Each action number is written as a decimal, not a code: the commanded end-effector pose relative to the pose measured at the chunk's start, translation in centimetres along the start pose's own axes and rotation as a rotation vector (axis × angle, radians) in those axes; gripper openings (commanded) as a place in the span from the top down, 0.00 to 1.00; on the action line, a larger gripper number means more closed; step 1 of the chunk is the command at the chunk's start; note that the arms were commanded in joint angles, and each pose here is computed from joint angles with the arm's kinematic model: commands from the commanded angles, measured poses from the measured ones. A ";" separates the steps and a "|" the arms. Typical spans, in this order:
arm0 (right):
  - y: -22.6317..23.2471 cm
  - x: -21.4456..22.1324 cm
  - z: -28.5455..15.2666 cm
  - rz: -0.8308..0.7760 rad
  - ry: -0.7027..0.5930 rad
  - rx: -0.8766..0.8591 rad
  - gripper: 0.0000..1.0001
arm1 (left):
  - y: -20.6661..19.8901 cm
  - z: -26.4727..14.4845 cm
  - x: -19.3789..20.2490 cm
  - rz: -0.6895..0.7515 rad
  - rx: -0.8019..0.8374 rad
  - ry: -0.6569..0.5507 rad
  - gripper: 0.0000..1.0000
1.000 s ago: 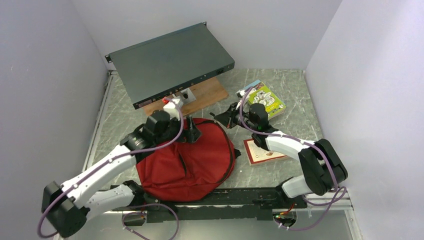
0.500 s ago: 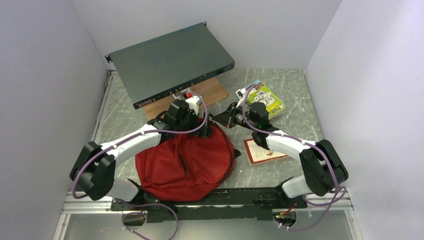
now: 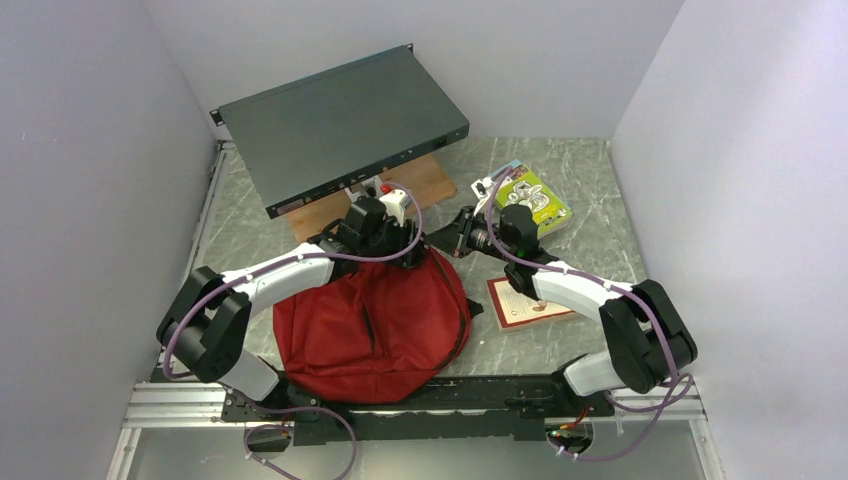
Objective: Pack the student bag
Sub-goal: Unzip the student bag at the center of the board.
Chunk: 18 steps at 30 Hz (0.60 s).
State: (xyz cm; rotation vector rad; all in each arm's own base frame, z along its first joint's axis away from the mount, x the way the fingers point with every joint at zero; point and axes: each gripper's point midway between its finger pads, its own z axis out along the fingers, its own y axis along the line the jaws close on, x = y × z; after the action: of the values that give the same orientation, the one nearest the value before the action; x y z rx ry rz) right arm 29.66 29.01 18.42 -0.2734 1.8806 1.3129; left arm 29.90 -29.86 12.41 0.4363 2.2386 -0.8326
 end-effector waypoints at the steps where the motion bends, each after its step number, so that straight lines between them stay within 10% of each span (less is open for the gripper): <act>1: 3.0 -2.6 -0.2 -0.040 -0.070 -0.109 1.00 | 0.0 0.1 -3.1 0.001 -0.008 -0.115 0.62; 7: 1.5 -1.7 -0.3 -0.040 -0.032 -0.028 1.00 | 1.9 -1.0 -3.6 -0.012 -0.127 -0.157 0.99; 18: 0.9 0.3 -3.8 -0.256 -0.028 0.075 1.00 | 4.6 -3.1 -3.3 -0.096 -0.262 -0.153 1.00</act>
State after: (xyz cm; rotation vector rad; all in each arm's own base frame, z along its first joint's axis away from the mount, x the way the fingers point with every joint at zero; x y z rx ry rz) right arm 28.72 26.67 17.14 -0.3264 1.9347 1.1170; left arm 31.14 -27.74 13.79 0.2953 2.2017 -0.7099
